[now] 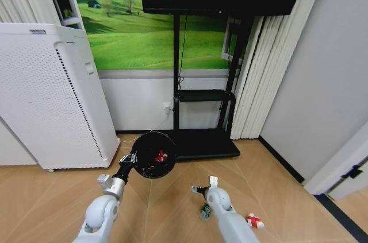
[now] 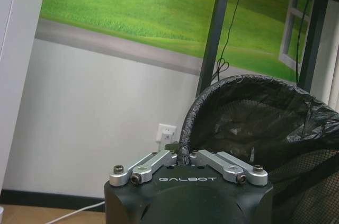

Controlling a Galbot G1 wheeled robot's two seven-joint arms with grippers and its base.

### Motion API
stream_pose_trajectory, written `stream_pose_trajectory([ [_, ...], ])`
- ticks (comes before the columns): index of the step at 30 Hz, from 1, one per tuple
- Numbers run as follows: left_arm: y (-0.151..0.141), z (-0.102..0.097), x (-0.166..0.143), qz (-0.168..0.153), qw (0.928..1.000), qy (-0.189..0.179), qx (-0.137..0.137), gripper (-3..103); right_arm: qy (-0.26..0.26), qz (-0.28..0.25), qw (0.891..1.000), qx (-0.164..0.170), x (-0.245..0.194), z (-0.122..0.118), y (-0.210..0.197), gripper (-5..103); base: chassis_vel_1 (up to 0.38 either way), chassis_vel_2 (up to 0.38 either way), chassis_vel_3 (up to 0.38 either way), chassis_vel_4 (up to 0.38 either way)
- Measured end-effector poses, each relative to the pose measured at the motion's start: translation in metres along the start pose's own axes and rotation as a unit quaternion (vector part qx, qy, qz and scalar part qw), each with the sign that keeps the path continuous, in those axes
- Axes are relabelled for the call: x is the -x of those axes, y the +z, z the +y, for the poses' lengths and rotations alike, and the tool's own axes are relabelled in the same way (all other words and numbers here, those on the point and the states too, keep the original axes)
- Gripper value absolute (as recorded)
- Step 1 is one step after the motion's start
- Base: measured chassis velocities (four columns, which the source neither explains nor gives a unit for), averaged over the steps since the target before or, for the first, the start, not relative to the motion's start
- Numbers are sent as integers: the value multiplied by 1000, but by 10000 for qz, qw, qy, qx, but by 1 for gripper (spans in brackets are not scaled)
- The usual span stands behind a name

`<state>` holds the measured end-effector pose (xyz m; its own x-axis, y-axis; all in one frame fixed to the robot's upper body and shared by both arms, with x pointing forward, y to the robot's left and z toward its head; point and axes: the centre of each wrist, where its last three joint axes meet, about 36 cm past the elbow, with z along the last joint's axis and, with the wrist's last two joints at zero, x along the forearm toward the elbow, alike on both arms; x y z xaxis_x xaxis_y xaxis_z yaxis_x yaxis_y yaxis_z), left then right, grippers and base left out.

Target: Pick up the trash bin and place the garbage on the floor into it.

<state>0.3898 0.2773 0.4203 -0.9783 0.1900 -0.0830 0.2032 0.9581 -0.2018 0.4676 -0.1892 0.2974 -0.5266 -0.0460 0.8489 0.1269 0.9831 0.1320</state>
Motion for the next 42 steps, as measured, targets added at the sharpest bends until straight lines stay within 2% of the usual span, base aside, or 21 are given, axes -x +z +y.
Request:
stream_pose_trajectory([
  [6, 5, 1, 3, 67, 9999, 77, -23, 3, 417, 141, 9985, 310, 3, -8, 0, 100, 0, 0, 0, 0],
  [10, 6, 0, 4, 48, 10000, 67, -54, 3, 569, 271, 9967, 504, 1, -5, 2, 100, 0, 0, 0, 0],
  [11, 5, 0, 6, 19, 10000, 68, -63, 3, 652, 425, 9946, 681, 0, -3, 5, 100, 0, 0, 0, 0],
  [13, 5, -1, 7, 6, 10000, 67, -70, 3, 707, 544, 9928, 800, 0, -1, 8, 100, 0, 0, 0, 0],
  [18, 2, -2, 7, -28, 9999, 64, -75, 3, 752, 765, 9891, 1008, 6, 6, 11, 100, 0, 0, 0, 0],
  [27, -3, -1, 6, -65, 9999, 57, -59, 3, 769, 910, 9866, 1118, 12, 11, 15, 100, 0, 0, 0, 0],
  [38, -7, -2, 4, -82, 9999, 8, -60, 3, 836, 1089, 9848, 1067, 29, 11, 28, 101, 0, 0, 0, 0],
  [41, -9, -3, 5, -97, 9999, 3, -54, 3, 823, 1082, 9852, 1049, 32, 10, 33, 87, 0, 0, 0, 0],
  [42, -9, -3, 5, -97, 9999, 3, -54, 3, 823, 1082, 9852, 1049, 32, 10, 33, 87, 0, 0, 0, 0],
])
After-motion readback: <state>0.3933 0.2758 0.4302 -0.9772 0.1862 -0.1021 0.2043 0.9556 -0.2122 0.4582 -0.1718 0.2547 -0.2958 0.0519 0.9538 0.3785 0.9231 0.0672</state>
